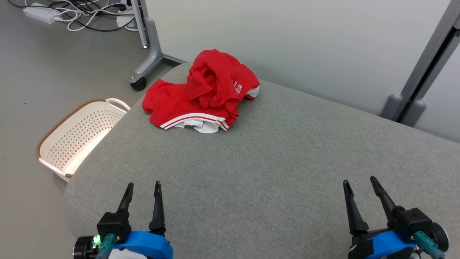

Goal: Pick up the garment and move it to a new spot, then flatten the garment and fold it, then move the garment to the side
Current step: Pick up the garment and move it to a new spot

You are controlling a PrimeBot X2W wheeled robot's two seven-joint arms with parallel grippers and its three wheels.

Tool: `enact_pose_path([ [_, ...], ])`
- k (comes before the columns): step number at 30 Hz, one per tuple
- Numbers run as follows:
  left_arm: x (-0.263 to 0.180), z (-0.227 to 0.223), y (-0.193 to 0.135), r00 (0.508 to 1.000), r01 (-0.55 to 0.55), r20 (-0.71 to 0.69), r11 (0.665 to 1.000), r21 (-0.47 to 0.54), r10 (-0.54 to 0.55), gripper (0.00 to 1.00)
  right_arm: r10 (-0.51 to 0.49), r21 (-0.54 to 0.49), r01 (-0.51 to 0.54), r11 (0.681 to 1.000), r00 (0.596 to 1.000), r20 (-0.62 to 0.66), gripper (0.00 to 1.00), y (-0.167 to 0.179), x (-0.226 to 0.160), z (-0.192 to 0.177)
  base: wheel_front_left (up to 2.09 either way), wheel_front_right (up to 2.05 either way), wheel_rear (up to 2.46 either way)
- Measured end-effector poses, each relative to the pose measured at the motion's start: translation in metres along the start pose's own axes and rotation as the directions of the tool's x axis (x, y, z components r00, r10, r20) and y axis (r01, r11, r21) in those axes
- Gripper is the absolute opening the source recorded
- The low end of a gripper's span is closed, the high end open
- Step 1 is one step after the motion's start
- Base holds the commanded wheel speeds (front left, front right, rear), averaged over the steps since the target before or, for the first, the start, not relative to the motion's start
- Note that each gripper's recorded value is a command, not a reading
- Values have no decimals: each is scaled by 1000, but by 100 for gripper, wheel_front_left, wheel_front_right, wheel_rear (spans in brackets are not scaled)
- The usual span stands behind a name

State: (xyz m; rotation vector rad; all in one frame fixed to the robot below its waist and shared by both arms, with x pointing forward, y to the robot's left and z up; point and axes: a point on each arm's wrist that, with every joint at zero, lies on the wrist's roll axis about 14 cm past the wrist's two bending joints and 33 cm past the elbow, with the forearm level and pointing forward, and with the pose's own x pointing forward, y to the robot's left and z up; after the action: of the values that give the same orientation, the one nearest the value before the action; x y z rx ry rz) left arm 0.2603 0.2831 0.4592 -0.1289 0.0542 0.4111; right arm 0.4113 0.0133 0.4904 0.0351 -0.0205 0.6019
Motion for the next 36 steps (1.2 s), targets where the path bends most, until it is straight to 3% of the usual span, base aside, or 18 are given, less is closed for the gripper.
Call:
enact_pose_path([
  [5, 6, 2, -4, 1000, 9, 3, 1000, -10, -9, 100, -9, 0, 9, 1000, 1000, -9, 100, -4, -1, -5, 0, 0, 0],
  [9, 30, 29, -16, 996, 59, 71, 998, -20, -57, 100, -39, -2, 39, 999, 999, -14, 100, -16, -2, -9, 0, 0, 0],
  [16, 113, 122, -40, 953, 188, 206, 966, 175, -223, 100, -106, -13, 105, 994, 994, -22, 100, -45, -1, -18, 0, 0, 0],
  [19, 154, 150, -57, 941, 228, 187, 937, 265, -282, 100, -141, -18, 141, 990, 990, -27, 100, -60, -2, -23, 0, 0, 0],
  [22, 192, 161, -73, 945, 259, 131, 929, 264, -301, 100, -181, -27, 181, 983, 983, -16, 100, -77, -3, -22, 0, 0, 0],
  [27, 246, 128, -101, 947, 321, -67, 937, 136, -314, 100, -232, -49, 230, 972, 972, -40, 100, -99, -11, -35, 0, 0, 0],
  [32, 279, 65, -84, 925, 279, -311, 945, 172, -216, 100, -287, -76, 281, 957, 955, -76, 100, -121, -22, -51, 0, 0, 0],
  [36, 286, 7, -76, 864, 262, -482, 946, 191, -142, 100, -324, -91, 315, 945, 939, -112, 100, -136, -30, -66, 0, 0, 0],
])
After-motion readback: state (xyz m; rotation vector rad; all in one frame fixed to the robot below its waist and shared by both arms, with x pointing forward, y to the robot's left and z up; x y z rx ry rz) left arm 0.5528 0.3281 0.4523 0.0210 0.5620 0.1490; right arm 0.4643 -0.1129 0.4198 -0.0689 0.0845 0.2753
